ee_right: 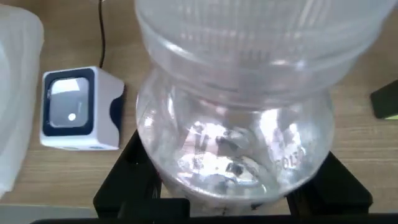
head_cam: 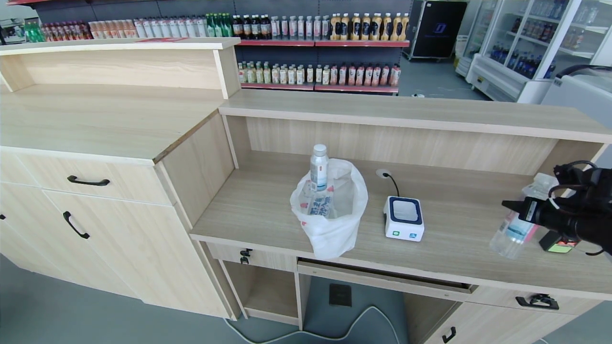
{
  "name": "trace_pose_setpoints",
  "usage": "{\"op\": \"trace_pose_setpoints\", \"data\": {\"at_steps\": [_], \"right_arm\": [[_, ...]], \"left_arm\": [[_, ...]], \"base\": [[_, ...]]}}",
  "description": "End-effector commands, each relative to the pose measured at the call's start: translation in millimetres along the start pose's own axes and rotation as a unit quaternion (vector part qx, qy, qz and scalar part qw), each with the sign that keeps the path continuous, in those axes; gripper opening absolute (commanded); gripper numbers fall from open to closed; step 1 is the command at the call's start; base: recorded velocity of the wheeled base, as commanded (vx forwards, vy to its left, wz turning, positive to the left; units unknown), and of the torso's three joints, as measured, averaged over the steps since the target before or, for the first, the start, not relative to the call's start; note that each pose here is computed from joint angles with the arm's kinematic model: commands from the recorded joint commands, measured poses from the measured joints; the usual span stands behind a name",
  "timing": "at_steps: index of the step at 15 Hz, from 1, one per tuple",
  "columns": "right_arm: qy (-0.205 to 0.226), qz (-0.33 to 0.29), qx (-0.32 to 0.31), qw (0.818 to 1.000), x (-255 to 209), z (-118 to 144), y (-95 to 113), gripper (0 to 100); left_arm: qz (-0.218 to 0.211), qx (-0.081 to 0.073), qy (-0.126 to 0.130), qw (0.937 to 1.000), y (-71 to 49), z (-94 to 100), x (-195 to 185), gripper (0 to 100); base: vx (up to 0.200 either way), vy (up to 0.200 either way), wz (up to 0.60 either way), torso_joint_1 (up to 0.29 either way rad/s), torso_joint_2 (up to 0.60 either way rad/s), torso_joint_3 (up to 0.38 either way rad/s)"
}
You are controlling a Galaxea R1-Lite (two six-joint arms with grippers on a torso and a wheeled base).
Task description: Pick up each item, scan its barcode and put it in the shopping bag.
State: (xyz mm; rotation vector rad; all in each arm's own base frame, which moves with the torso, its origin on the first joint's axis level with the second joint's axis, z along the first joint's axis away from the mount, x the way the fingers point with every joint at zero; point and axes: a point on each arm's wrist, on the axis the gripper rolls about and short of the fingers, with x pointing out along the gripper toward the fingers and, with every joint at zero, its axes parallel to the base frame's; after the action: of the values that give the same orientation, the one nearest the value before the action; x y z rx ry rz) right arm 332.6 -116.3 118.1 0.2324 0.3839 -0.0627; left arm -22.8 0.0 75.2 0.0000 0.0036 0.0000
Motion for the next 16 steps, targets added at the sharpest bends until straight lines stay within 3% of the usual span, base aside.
{"op": "trace_pose_setpoints", "data": {"at_steps": [1,2,4,7,12,16], "right_arm": [[-0.042,0.076,0.036,0.996,-58.5,61.7,50.3,0],[-0.037,0.122,0.046,0.991,-77.8,75.9,79.1,0],[-0.045,0.183,0.042,0.981,-100.6,84.8,110.9,0],[-0.039,0.302,0.039,0.952,-144.2,88.1,142.7,0],[0.025,0.416,0.020,0.909,-199.4,77.4,167.0,0],[0.057,0.474,0.007,0.879,-226.5,69.9,179.5,0]], "left_arm": [[0.000,0.000,0.000,1.0000,0.0,0.0,0.0,100],[0.000,0.000,0.000,1.0000,0.0,0.0,0.0,100],[0.000,0.000,0.000,1.0000,0.0,0.0,0.0,100],[0.000,0.000,0.000,1.0000,0.0,0.0,0.0,100],[0.000,0.000,0.000,1.0000,0.0,0.0,0.0,100],[0.000,0.000,0.000,1.0000,0.0,0.0,0.0,100]], "base": [[0.000,0.000,0.00,0.000,0.00,0.000],[0.000,0.000,0.00,0.000,0.00,0.000],[0.000,0.000,0.00,0.000,0.00,0.000],[0.000,0.000,0.00,0.000,0.00,0.000],[0.000,0.000,0.00,0.000,0.00,0.000],[0.000,0.000,0.00,0.000,0.00,0.000]]}}
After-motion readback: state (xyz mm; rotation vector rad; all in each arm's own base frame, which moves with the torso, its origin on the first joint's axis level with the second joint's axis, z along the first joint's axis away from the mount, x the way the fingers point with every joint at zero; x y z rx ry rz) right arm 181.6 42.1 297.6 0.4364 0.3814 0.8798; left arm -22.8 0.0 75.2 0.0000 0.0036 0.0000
